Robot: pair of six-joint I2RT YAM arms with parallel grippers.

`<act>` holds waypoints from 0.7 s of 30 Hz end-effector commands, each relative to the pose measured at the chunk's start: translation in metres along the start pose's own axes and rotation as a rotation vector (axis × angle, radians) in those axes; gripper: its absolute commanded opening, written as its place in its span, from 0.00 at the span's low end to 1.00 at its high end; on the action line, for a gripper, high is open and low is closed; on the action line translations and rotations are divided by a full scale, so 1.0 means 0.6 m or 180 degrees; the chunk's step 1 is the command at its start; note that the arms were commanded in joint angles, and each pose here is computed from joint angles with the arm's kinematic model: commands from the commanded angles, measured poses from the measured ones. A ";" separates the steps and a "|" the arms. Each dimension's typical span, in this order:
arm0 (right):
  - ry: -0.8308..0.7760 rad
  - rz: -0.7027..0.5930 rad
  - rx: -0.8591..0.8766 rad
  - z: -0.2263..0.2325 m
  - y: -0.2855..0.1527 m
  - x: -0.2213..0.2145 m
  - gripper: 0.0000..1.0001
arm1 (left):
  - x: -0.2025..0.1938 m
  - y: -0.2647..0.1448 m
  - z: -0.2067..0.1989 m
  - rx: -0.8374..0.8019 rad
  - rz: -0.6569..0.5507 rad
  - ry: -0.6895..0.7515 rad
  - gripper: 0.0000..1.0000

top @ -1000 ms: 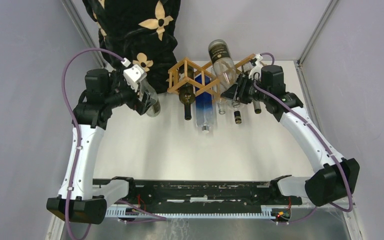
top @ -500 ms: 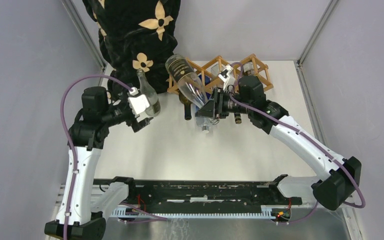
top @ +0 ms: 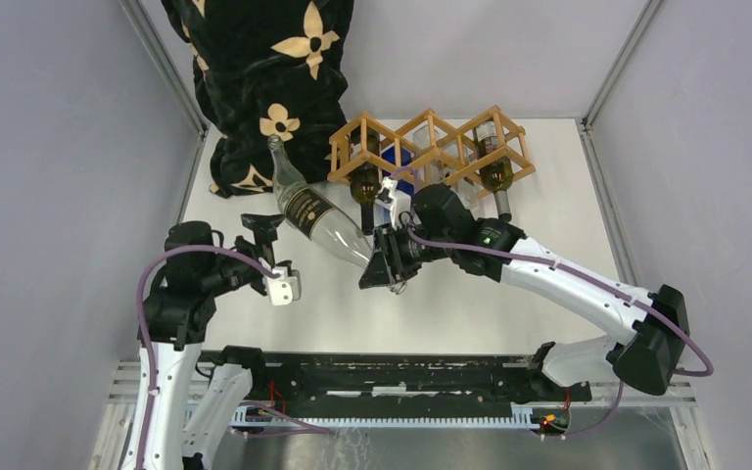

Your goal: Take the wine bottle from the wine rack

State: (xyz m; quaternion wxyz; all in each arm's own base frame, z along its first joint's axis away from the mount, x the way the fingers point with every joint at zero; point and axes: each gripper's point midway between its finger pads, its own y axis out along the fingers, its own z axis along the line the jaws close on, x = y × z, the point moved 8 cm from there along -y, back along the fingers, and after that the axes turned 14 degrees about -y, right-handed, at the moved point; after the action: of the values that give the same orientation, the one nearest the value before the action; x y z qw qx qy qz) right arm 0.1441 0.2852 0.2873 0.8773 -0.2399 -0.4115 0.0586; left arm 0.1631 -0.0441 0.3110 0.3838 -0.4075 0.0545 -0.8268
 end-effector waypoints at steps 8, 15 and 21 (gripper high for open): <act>-0.0963 -0.0319 0.0489 0.114 0.047 0.066 0.00 | -0.032 0.016 -0.053 -0.0512 0.0077 0.0862 1.00; -0.1153 -0.0155 0.0519 0.147 0.076 0.078 0.00 | -0.067 0.018 -0.107 -0.0947 0.0302 0.0714 1.00; -0.1256 -0.0088 0.0599 0.165 0.088 0.083 0.00 | -0.084 0.026 -0.122 -0.1009 0.0367 0.0506 1.00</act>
State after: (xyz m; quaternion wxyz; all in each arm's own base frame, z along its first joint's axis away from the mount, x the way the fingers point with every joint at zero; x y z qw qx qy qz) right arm 0.1021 0.3563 0.2641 0.8224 -0.2989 -0.4340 0.2143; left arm 0.1436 -0.0378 0.2392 0.3626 -0.3666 0.2200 -0.8281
